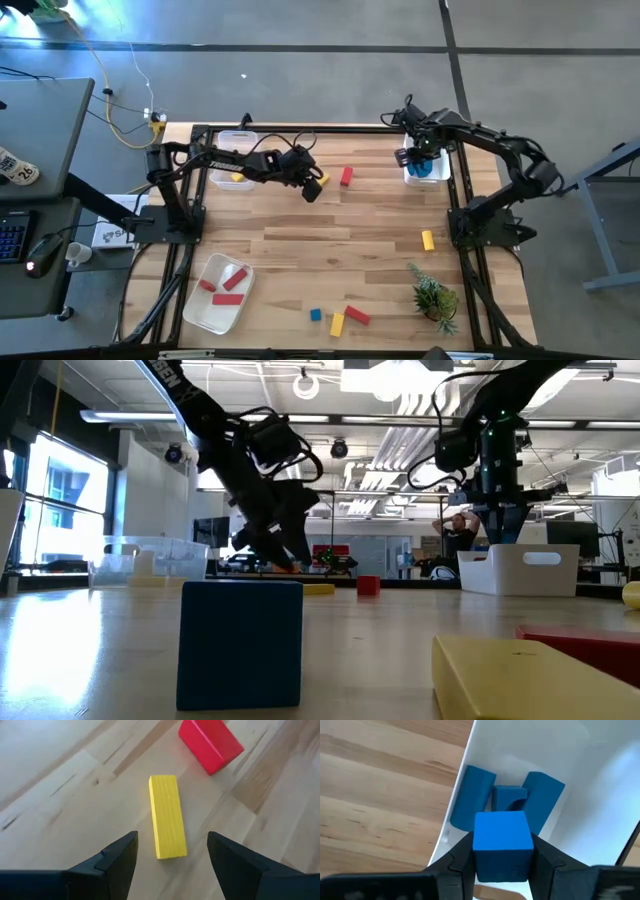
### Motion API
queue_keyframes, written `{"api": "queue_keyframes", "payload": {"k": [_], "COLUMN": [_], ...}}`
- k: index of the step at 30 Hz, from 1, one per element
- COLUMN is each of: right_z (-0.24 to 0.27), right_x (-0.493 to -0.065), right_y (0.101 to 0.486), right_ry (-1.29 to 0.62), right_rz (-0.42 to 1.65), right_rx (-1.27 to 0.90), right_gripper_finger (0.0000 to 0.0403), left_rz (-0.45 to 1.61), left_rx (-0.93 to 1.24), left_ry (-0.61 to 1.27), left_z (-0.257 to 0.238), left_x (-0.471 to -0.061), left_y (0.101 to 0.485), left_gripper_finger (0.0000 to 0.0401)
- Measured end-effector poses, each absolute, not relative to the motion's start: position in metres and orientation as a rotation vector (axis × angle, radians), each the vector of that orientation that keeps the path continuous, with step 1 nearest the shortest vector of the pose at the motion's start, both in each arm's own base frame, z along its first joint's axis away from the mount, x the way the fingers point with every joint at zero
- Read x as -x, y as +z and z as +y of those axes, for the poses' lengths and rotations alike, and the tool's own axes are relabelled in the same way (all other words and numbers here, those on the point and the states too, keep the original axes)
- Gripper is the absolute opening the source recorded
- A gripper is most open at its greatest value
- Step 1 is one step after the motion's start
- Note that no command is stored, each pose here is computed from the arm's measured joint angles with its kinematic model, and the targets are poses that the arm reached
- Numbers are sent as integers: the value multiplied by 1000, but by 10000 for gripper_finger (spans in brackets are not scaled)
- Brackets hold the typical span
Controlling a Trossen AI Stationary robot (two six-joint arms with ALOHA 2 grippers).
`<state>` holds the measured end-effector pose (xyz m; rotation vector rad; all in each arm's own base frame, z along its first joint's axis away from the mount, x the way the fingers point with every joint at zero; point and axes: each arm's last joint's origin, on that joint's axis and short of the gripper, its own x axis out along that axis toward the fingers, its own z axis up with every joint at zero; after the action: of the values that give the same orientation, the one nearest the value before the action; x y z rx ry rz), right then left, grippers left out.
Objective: Sort & place blocks by color
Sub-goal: Put the blue block into the top white bin, then put the yellow block into the transparent bin
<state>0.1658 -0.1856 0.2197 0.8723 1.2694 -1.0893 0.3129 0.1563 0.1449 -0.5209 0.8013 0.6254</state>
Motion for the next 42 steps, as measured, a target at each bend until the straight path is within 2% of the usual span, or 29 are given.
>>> {"api": "queue_keyframes", "payload": {"k": [7,12,25,37,42], "right_z": [-182,-181,-184,-185,-185], "right_x": [-172,-174,-177,-178,-178], "right_y": [220,220,221,221,221], "right_ry": [-1095,-1097,-1098,-1093,-1093], "right_rz": [1259,1256,1207,1197,1196], "right_rx": [-831,-814,-804,-795,-794], "right_gripper_finger": [160,178,181,181,181], "left_rz": [828,846,828,856,892], "left_rx": [527,486,442,433,331], "left_ry": [624,608,620,656,639], "left_z": [158,158,162,161,160], "left_x": [-316,-317,-317,-325,-324], "left_y": [130,126,128,103,101], "left_gripper_finger": [227,227,227,227,199]}}
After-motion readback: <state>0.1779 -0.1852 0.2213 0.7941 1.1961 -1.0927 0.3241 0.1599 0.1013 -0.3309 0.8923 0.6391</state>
